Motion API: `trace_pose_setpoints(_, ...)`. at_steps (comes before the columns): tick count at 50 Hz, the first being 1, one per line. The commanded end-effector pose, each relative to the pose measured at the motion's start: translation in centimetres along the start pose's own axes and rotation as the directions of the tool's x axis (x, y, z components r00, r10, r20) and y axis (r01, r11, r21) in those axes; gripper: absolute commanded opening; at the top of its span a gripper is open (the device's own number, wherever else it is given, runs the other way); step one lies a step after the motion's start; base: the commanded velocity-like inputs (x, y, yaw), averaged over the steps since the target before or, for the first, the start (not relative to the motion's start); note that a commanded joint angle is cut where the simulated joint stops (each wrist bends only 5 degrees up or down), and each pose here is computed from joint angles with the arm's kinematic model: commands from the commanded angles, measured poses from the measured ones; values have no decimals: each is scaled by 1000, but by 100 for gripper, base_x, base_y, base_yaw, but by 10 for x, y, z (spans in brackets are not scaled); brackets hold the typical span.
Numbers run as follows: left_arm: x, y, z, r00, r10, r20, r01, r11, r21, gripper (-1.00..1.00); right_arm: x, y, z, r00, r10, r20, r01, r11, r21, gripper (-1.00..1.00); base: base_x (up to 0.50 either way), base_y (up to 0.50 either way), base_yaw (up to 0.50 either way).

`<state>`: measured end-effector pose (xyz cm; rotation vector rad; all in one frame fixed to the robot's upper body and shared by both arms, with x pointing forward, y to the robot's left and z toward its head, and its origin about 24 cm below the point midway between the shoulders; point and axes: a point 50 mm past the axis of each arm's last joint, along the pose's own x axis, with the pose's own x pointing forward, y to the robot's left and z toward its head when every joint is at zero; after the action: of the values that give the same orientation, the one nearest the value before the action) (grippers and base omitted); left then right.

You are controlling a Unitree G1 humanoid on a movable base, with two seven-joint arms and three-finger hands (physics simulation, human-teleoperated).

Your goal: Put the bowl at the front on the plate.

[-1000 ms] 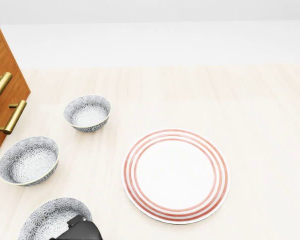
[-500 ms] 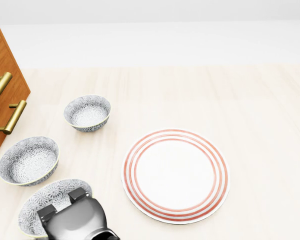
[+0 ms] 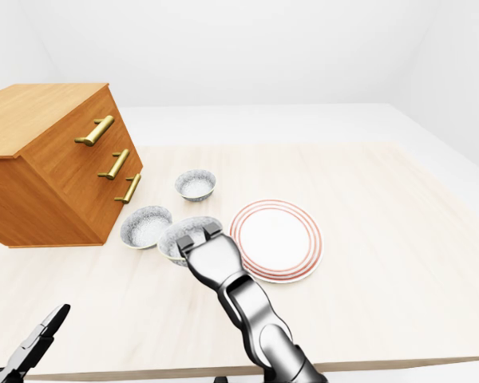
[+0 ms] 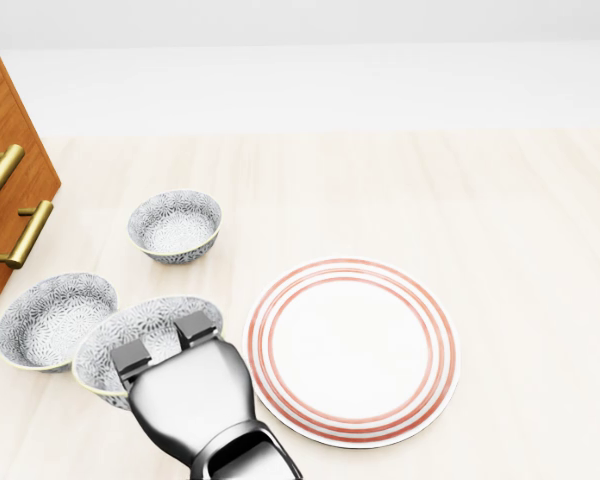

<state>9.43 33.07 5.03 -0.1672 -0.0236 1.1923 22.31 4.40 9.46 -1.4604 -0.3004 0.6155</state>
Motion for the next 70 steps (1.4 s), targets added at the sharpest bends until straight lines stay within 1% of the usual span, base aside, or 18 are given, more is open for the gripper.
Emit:
trace_pose_setpoints(1, 0, 0, -1, 1000, 3, -4, -3, 1000, 7, 100, -17, -13, -16, 991, -101, -84, 94, 991, -92, -100, 0, 0, 0)
trace_pose_setpoints(8, 0, -1, -3, 1000, 2, -10, -2, 1000, 15, 100, -26, -16, -24, 985, -126, -119, 112, 987, -117, -100, 0, 0, 0)
trace_pose_setpoints(9, 0, -1, -2, 1000, 2, -6, -2, 1000, 13, 100, -27, -12, -27, 986, -106, -130, 92, 990, -109, -100, 0, 0, 0)
trace_pose_setpoints(12, 0, -1, -3, 1000, 2, -10, -2, 1000, 15, 100, -30, -10, -30, 983, -109, -146, 92, 989, -120, -100, 0, 0, 0)
trace_pose_setpoints(17, 0, -1, -4, 1000, 2, -15, -2, 1000, 14, 100, -39, -8, -35, 975, -146, -166, 125, 984, -129, -100, 0, 0, 0)
trace_pose_setpoints(19, 0, -1, -3, 1000, 2, -11, -2, 1000, 12, 100, -42, -4, -37, 975, -135, -178, 110, 984, -142, -100, 0, 0, 0)
trace_pose_setpoints(23, 0, -1, -2, 1000, 3, -8, -3, 1000, 10, 100, -48, -3, -38, 971, -172, -169, 149, 979, -138, -100, 0, 0, 0)
trace_pose_setpoints(24, 0, -1, -3, 1000, 2, -10, -2, 1000, 11, 100, -51, -6, -38, 962, -215, -168, 192, 972, -138, -100, 0, 0, 0)
trace_pose_setpoints(32, 1, -1, -3, 1000, 3, -11, -2, 1000, 9, 100, -63, -8, -46, 932, -323, -165, 308, 945, -112, -100, 0, 0, 0)
trace_pose_setpoints(33, 0, -1, -3, 1000, 2, -11, -2, 1000, 9, 100, -67, -10, -46, 914, -371, -164, 357, 927, -111, -100, 0, 0, 0)
trace_pose_setpoints(35, 0, -1, -3, 1000, 1, -10, -1, 1000, 8, 100, -68, -9, -48, 907, -388, -163, 376, 921, -103, -100, 0, 0, 0)
trace_pose_setpoints(38, 0, -1, -3, 1000, 2, -11, -1, 1000, 6, 100, -69, -5, -53, 882, -441, -169, 438, 897, -53, -100, 0, 0, 0)
trace_pose_setpoints(41, 0, 0, -1, 1000, 2, -5, -2, 1000, 3, 100, -71, -1, -56, 871, -458, -179, 459, 888, -39, -100, 0, 0, 0)
trace_pose_setpoints(45, 0, 0, -1, 1000, 1, -2, -1, 1000, 2, 100, -69, 7, -56, 877, -446, -176, 455, 890, 11, -100, 0, 0, 0)
trace_pose_setpoints(46, 0, 0, -1, 1000, 1, -6, -1, 1000, 3, 100, -61, 14, -54, 902, -398, -167, 405, 914, 9, -100, 0, 0, 0)
trace_pose_setpoints(47, 0, 0, -2, 1000, 1, -6, -1, 1000, 3, 100, -61, 14, -54, 903, -396, -167, 403, 915, 9, -100, 0, 0, 0)
trace_pose_setpoints(68, 0, 0, -2, 1000, 1, -6, -1, 1000, 3, 100, -61, 14, -55, 903, -395, -170, 402, 915, 8, -100, 0, 0, 0)
trace_pose_setpoints(70, 0, 0, 0, 1000, 7, 1, -7, 1000, 0, 100, -63, 18, -60, 899, -395, -187, 404, 915, 9, -100, 0, 0, 0)
